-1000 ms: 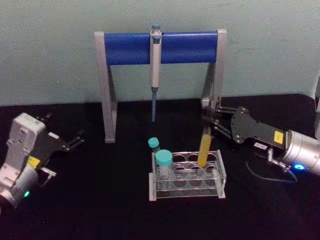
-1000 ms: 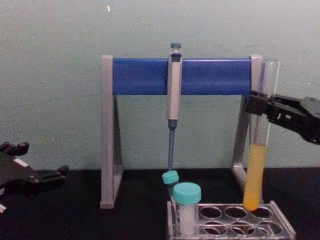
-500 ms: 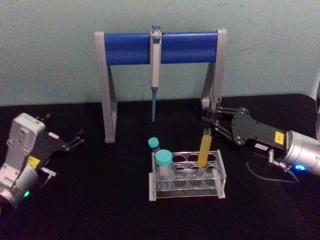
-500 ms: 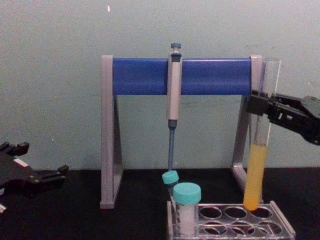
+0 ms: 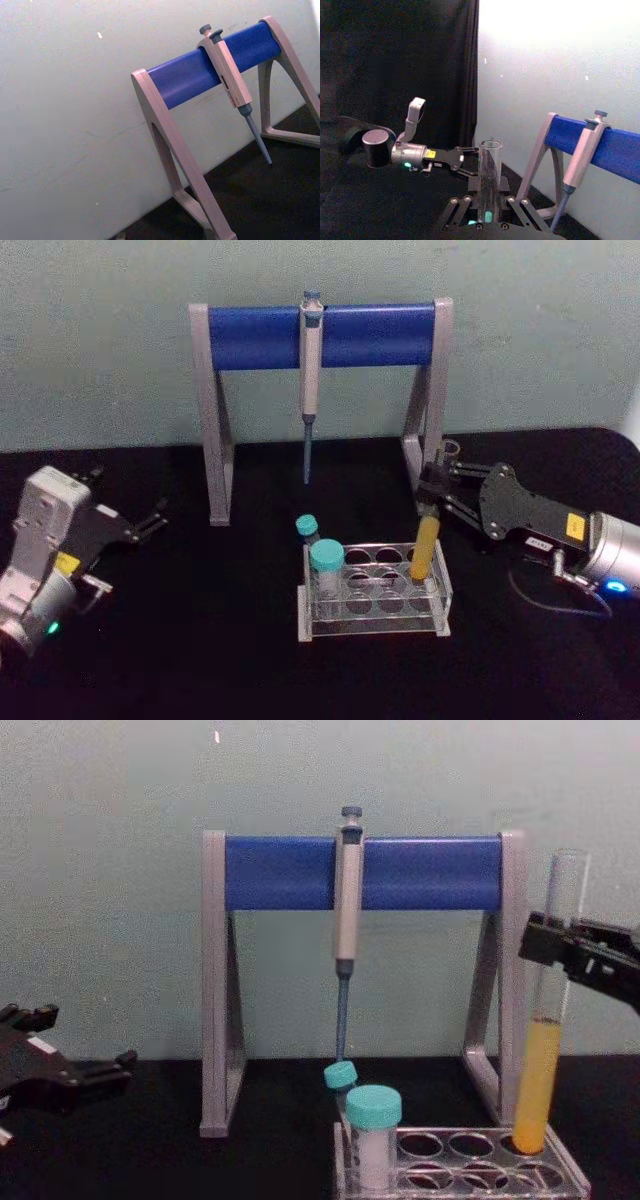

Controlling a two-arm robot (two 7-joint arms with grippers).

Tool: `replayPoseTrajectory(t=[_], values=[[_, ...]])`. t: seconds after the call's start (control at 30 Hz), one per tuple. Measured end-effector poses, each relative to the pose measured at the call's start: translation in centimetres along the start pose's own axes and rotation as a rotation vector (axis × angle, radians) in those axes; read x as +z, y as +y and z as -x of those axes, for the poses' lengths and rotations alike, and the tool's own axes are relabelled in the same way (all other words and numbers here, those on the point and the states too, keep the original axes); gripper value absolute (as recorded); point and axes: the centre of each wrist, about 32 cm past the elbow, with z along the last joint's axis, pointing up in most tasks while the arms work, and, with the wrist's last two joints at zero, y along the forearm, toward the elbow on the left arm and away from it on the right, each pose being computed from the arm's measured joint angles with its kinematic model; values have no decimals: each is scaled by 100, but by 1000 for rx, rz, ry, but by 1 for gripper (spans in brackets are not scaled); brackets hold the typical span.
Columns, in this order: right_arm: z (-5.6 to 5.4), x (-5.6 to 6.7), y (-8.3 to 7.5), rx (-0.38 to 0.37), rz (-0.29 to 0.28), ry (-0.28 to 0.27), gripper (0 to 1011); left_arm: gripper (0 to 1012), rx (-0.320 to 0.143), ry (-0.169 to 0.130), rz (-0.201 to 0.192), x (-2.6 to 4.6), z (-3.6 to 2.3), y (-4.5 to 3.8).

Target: Pick up the test tube from the test tube rack, shake it, then place it back into the test tube rack.

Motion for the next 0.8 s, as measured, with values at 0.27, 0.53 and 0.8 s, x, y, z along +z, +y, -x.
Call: replayPoseTrajectory(t=[0.27, 0.53, 0.8], values=[[22, -24, -71, -19, 8, -10, 232, 1001, 0, 0, 0, 0, 0, 0], [21, -66, -95, -30, 27, -15, 232, 1001, 0, 0, 0, 0, 0, 0], [5, -119, -108, -39, 32, -9, 232, 1001, 0, 0, 0, 0, 0, 0]])
